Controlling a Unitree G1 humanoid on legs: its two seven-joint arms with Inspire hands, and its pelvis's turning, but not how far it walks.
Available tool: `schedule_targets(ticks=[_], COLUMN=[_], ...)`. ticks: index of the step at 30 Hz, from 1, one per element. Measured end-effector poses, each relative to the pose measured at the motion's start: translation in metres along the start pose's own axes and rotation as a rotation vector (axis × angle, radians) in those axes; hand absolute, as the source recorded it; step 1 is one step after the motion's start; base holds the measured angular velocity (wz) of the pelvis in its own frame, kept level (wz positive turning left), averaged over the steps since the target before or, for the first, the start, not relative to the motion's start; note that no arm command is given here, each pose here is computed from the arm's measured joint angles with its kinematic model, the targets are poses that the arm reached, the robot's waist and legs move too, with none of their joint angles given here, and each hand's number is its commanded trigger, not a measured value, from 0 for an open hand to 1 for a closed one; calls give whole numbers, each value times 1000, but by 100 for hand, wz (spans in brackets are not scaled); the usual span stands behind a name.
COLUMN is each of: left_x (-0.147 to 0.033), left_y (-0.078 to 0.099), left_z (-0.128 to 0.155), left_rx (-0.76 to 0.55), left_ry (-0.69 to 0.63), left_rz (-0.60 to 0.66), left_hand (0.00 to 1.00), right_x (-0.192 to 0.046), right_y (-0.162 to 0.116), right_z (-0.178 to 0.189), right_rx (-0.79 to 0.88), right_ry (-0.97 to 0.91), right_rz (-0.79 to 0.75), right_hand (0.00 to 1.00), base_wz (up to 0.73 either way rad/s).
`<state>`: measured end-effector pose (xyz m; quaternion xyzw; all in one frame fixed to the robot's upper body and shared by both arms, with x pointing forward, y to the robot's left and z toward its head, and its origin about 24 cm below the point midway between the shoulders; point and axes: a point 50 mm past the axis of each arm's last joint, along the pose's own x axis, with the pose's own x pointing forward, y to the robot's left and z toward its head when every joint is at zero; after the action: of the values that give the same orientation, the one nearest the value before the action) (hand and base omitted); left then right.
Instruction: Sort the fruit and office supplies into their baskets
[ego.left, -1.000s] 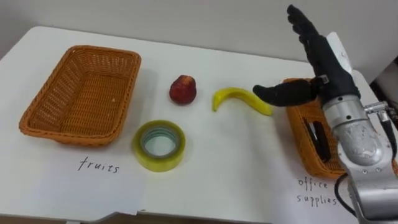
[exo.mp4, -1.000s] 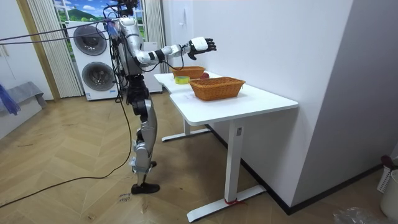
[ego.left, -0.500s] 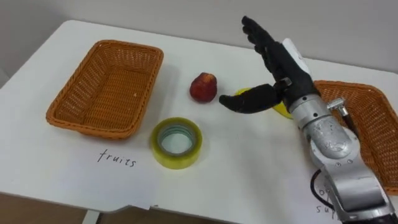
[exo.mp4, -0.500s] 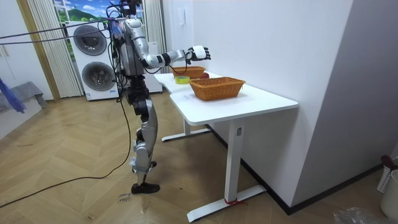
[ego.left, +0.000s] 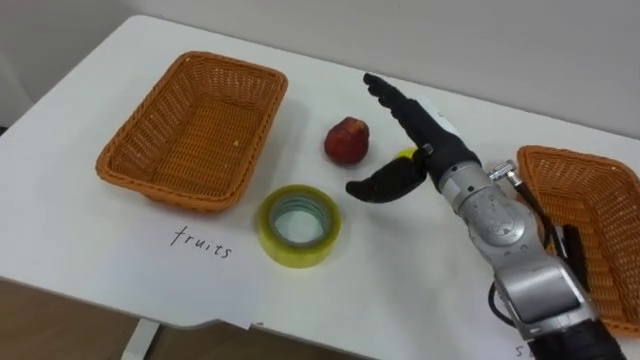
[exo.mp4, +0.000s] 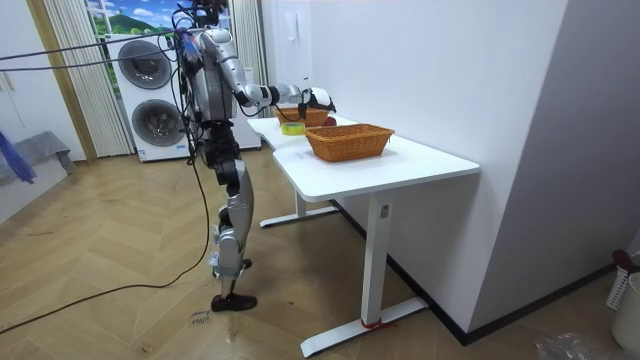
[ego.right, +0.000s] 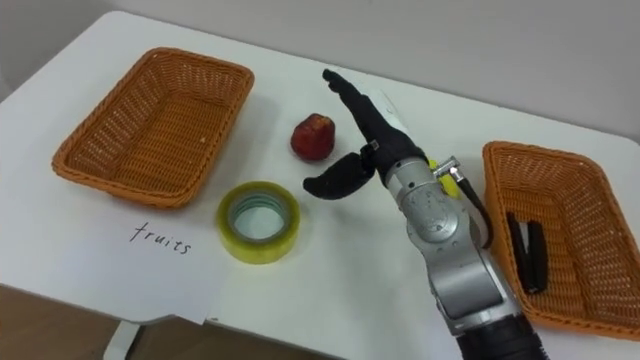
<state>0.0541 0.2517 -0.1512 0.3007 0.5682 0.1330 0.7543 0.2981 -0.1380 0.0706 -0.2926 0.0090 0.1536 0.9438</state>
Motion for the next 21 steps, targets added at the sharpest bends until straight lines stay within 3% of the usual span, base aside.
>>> schedule_targets(ticks=[21], left_x=[2], left_y=[2], left_z=[7], left_rx=[2], left_ry=[-5], left_rz=[2], left_hand=[0], right_x=[3], right_y=[24], right_z=[6], right_rx=[35], right_ry=[-6], right_rz=[102], right_hand=[0], base_wz=[1])
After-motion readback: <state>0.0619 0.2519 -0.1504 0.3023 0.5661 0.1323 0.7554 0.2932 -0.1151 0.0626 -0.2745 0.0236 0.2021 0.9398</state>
